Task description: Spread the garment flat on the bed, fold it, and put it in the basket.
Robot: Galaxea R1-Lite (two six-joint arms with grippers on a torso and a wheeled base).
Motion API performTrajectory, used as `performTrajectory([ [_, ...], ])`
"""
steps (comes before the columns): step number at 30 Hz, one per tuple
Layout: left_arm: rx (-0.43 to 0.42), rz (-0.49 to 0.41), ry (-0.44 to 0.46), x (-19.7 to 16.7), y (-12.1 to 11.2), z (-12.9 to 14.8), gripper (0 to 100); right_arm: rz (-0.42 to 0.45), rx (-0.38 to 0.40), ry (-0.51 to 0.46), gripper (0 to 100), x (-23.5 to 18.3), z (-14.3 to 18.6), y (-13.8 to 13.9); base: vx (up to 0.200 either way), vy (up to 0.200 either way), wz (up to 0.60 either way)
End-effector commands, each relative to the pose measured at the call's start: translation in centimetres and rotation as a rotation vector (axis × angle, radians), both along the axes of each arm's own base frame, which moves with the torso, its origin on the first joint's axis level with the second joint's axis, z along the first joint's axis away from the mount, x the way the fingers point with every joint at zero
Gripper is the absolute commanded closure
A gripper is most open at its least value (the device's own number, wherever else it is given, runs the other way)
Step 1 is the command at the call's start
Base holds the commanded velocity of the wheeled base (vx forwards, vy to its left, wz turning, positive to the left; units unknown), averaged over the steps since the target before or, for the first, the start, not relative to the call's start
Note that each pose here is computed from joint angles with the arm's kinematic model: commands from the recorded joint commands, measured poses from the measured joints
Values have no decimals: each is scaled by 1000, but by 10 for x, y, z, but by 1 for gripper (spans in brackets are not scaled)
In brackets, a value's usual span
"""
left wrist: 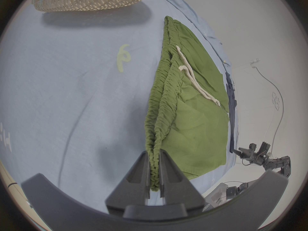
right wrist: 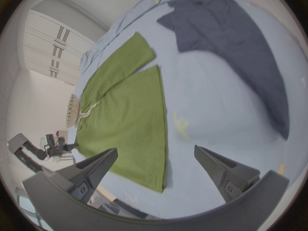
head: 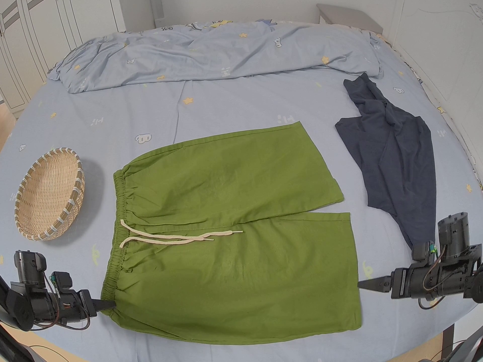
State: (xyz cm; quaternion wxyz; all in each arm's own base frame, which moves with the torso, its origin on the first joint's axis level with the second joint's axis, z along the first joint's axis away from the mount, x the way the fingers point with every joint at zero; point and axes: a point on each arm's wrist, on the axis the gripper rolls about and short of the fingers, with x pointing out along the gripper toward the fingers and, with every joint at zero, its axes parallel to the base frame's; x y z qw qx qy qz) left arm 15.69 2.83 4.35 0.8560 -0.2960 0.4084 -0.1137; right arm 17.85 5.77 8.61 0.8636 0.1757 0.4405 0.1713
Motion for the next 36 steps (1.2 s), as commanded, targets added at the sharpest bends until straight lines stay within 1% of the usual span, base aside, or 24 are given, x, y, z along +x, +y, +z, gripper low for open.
performTrajectory([
  [1, 4, 20, -2, -1, 4, 0, 100, 46, 19, 125, 0, -14, -21, -2, 0, 0, 0],
  [2, 5, 19, -3, -1, 4, 0, 100, 49, 20, 130, 0, -14, -21, -2, 0, 0, 0],
  [3, 4, 20, -1, 0, 4, 0, 100, 72, 30, 166, 0, -17, -27, -1, 0, 0, 0],
  [4, 4, 20, -1, 0, 4, 0, 100, 78, 35, 182, 0, -18, -29, -1, 0, 0, 0],
  [6, 5, 19, -3, 0, 4, 0, 100, 111, 58, 241, 0, -19, -38, 0, 0, 0, 0],
  [9, 5, 17, -3, 0, 4, 0, 100, 137, 95, 285, 0, -16, -46, 0, 0, 0, 0],
  [11, 5, 16, -2, 0, 3, 0, 100, 161, 127, 284, 0, -14, -48, 2, 0, 0, 0],
  [14, 4, 17, -2, 0, 3, 0, 100, 192, 154, 288, 0, -11, -54, 5, 0, 0, 0],
  [24, 3, 6, 1, -1, 2, -1, 100, 217, 152, 291, 0, -4, -69, 9, 0, 0, 0],
  [29, 2, 4, 3, -1, 1, -1, 100, 257, 195, 267, 0, -2, -67, 13, 0, 0, 0],
  [36, 4, 7, 1, -1, 2, -1, 100, 255, 202, 261, 0, 5, -75, 15, 0, 0, 0],
])
